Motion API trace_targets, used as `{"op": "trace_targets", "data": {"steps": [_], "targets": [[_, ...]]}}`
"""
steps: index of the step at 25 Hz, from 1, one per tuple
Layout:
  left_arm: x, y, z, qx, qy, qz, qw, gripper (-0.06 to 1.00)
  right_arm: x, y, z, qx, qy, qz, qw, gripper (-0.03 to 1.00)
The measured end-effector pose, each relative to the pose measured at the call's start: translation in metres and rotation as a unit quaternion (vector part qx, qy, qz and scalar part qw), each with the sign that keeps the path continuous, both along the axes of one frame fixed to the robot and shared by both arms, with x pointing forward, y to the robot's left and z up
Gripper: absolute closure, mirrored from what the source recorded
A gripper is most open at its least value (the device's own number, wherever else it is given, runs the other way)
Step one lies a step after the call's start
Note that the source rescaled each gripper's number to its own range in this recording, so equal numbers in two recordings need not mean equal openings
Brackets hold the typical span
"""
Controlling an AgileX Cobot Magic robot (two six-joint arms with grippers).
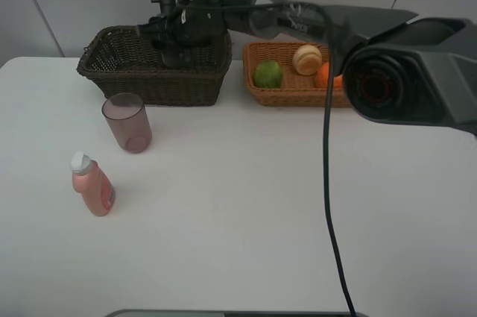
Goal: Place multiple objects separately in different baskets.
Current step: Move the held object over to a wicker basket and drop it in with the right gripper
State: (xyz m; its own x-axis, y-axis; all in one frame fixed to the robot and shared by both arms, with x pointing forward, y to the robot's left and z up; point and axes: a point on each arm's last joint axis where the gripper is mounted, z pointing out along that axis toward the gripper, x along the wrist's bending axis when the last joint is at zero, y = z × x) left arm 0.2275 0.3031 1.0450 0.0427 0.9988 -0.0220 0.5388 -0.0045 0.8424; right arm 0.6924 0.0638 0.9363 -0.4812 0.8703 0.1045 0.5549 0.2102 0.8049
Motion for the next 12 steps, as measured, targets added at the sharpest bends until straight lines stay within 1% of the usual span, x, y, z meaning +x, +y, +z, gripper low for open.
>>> {"op": "trace_targets", "data": {"steps": [7,12], "targets": [[0.0000,0.0000,0.0000,0.000,0.000,0.000,1.000,0.02,0.0008,0.0011,-0.0061,0.008,0.004,-0.001,1.000,0.82],[0.0000,0.0000,0.0000,0.000,0.000,0.000,1.000,0.02,0.0006,-0.0010,-0.0082,-0.001,0.015,-0.004,1.000,0.82]]}}
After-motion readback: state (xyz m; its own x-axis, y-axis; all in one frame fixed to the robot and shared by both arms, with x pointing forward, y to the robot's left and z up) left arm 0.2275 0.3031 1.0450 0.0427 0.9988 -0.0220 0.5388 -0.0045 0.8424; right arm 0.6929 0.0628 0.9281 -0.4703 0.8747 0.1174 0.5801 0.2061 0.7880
